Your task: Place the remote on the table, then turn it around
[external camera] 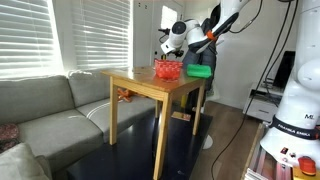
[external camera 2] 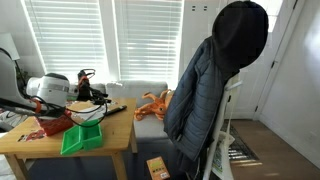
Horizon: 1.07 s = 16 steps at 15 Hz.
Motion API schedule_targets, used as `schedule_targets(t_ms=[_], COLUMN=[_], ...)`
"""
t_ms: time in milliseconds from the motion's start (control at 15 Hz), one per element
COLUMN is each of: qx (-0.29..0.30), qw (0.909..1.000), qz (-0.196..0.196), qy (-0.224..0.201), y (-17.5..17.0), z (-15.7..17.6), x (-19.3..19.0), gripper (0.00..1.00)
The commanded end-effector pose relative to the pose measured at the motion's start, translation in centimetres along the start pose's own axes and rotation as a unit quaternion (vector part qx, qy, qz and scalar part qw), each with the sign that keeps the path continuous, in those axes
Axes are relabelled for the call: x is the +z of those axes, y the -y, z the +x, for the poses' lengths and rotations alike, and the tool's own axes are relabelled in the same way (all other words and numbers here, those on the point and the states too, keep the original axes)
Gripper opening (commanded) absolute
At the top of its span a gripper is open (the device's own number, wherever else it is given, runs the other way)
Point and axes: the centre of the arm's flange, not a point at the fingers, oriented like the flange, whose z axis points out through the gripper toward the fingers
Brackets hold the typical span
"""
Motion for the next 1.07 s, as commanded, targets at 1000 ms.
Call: schedule_targets(t_ms=[1000], qx=[-0.01], qw=[0.9995], qz=[-0.012], qy=[-0.028], y=[0.0], z=[0.6], x=[-0.2], gripper=[1.0])
